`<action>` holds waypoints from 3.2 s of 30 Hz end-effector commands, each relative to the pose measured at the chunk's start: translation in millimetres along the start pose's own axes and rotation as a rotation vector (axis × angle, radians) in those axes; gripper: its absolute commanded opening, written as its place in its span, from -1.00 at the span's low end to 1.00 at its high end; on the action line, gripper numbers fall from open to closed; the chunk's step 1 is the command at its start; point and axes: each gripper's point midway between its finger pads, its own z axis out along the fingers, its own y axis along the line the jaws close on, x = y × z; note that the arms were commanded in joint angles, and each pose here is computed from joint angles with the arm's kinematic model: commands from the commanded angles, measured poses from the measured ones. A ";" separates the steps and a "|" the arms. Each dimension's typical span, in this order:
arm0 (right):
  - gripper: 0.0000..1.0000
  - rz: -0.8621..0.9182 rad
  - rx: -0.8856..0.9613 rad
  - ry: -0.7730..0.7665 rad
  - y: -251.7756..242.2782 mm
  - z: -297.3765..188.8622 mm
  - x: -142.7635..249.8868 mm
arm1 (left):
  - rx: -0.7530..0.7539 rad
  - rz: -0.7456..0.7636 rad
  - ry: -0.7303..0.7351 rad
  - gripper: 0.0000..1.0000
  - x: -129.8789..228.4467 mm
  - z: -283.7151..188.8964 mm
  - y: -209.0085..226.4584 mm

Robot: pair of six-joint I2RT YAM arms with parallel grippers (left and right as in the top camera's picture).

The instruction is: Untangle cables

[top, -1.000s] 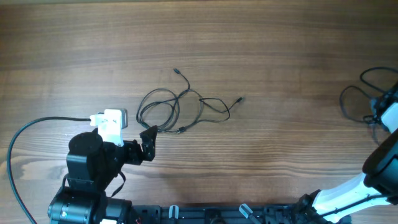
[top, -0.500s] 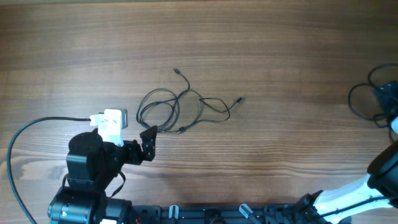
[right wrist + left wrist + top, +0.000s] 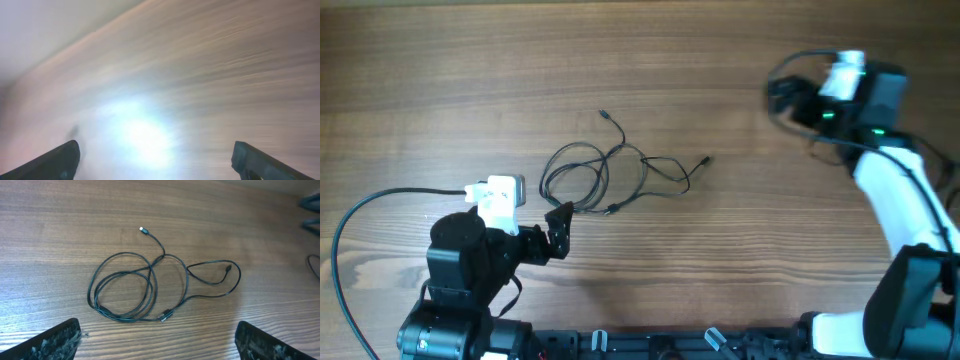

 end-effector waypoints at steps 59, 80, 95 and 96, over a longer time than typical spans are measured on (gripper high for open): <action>-0.91 -0.212 0.028 0.186 134.1 -99.0 96.5 | 0.005 -0.298 0.373 0.82 41.5 117.9 -24.5; -0.91 -0.212 0.038 0.186 132.3 -99.2 96.7 | -0.294 0.005 0.560 0.57 106.7 223.9 -34.3; -0.92 -0.218 0.083 0.200 123.0 -100.6 100.2 | -0.623 0.127 0.657 -0.59 146.1 204.4 20.7; -0.91 -0.217 0.085 0.204 122.5 -100.8 100.9 | -0.648 0.107 0.671 -0.86 146.7 200.3 27.7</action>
